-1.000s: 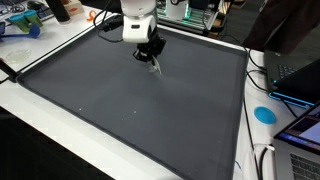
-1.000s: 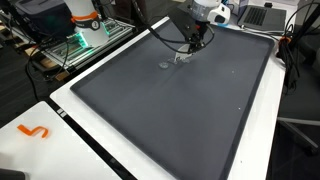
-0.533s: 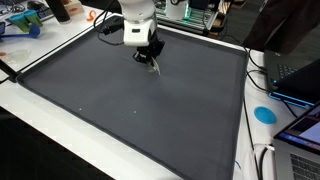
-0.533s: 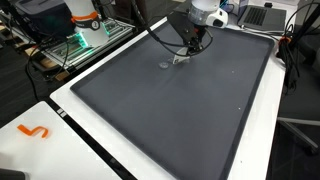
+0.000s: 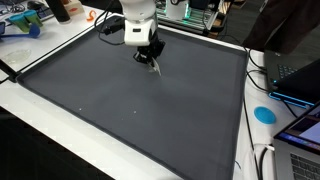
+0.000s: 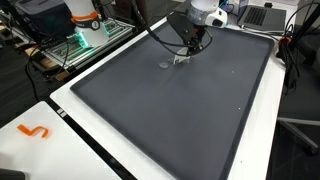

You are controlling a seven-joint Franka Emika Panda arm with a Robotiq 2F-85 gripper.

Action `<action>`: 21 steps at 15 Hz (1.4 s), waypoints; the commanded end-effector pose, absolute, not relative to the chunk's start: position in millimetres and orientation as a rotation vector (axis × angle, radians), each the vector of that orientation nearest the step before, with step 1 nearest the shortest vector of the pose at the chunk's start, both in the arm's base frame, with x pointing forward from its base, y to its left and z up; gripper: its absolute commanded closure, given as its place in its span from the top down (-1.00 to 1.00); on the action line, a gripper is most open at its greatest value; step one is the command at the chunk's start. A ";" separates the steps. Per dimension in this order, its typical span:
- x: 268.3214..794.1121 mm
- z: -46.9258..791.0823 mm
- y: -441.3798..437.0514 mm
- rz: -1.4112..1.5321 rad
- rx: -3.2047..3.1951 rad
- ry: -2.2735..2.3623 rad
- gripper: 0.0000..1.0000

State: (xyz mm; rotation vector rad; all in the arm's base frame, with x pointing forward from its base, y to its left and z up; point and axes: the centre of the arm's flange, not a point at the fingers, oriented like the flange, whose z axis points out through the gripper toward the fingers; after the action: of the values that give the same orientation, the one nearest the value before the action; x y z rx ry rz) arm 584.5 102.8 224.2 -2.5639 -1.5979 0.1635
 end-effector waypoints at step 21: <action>568.9 178.0 86.1 0.193 -2.630 -1.611 -0.98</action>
State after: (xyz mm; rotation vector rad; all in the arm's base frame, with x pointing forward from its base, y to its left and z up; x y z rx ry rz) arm 582.1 115.6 224.2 -2.6009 -1.6187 0.0977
